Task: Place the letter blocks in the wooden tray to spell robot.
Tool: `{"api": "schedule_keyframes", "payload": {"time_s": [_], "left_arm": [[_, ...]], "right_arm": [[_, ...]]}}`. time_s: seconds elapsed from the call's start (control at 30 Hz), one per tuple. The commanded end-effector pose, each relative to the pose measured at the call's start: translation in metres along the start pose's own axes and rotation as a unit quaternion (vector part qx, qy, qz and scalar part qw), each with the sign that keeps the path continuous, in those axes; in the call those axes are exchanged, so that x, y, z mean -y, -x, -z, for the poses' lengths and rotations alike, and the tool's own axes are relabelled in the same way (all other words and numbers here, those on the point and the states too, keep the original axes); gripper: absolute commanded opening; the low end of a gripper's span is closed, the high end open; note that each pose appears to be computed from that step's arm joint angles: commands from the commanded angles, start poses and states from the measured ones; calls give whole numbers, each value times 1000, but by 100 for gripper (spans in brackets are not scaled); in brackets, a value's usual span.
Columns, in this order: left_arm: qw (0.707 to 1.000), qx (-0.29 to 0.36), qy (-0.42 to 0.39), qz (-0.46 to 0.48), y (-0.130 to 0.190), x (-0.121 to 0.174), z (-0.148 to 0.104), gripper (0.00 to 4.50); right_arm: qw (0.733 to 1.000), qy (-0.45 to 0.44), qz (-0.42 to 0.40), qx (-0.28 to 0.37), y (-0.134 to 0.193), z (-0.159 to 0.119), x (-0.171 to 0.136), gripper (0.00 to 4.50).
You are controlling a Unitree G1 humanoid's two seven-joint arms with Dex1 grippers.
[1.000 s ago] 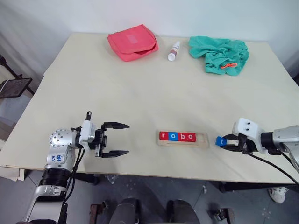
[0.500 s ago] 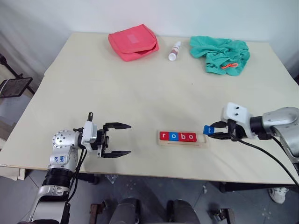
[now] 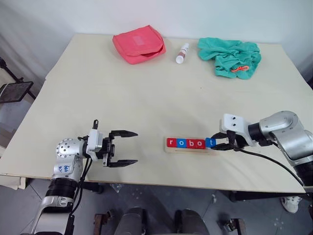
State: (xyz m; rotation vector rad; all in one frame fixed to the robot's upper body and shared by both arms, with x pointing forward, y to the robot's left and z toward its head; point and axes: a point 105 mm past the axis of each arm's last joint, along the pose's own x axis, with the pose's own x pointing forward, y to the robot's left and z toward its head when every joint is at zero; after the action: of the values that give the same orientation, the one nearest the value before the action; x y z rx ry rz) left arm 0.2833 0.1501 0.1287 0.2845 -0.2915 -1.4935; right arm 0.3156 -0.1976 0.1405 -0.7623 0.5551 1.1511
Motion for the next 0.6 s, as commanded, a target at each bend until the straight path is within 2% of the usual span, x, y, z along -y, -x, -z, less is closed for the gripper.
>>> {"api": "schedule_keyframes", "payload": {"time_s": [0.03,0.1,0.4,0.6], "left_arm": [[1000,0,-19,0,0,0,-6,450],[1000,0,-19,0,0,1,-6,450],[1000,0,-19,-1,-1,-1,-5,450],[1000,2,-19,-3,-2,-2,-5,450]], "right_arm": [[1000,20,6,-1,5,-6,3,146],[1000,26,6,-12,4,-3,3,146],[999,31,9,-8,5,-5,4,448],[999,28,30,15,14,-15,4,448]]}}
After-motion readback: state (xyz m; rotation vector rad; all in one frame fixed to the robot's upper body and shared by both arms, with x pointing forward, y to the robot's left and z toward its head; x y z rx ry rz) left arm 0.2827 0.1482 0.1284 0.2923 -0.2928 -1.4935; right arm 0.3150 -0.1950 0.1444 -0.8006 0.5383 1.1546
